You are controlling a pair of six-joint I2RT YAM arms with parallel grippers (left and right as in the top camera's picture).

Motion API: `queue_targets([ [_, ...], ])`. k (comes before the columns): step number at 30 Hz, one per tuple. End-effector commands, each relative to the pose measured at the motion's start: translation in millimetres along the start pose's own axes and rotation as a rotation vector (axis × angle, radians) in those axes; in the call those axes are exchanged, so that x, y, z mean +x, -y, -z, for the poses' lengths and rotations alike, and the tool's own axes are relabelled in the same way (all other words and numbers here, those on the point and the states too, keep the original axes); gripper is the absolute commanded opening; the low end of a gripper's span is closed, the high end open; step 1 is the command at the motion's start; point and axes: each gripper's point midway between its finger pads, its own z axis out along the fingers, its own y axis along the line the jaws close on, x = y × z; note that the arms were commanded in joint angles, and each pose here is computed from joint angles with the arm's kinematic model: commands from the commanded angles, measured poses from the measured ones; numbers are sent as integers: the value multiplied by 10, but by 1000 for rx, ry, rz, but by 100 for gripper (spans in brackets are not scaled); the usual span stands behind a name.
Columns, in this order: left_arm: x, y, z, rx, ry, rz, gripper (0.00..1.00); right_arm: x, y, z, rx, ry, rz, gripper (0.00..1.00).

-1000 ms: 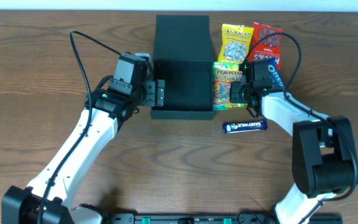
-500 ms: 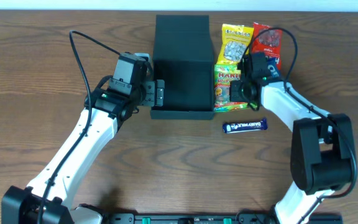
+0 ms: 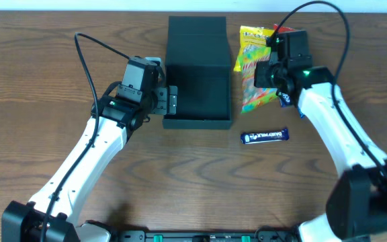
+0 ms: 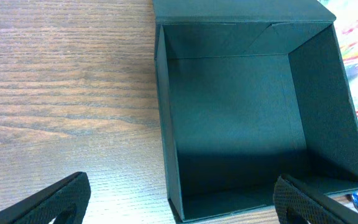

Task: Pack container
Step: 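Reach the right gripper to the green Haribo bag and grasp it, then carry the Haribo bag into the box and release it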

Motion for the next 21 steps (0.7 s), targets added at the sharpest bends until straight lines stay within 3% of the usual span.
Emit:
queue_targets([
  [1, -90, -14, 50, -8, 27, -19, 95, -293, -278, 355, -105, 97, -9, 2],
  [8, -204, -172, 167, -104, 87, -17, 95, -407, -466, 606, -152, 142, -9, 1],
  [11, -234, -162, 227, -99, 104, -16, 95, -240, -295, 387, -85, 65, -3, 58],
  [13, -240, -158, 241, -97, 108, -16, 95, -78, -180, 179, -36, -8, 27, 77],
  [16, -232, -158, 240, -97, 105, -15, 95, 242, -42, -253, 21, -141, 50, 81],
  [21, -225, -142, 238, -87, 101, -16, 95, 615, 180, -778, 118, -264, 21, 77],
])
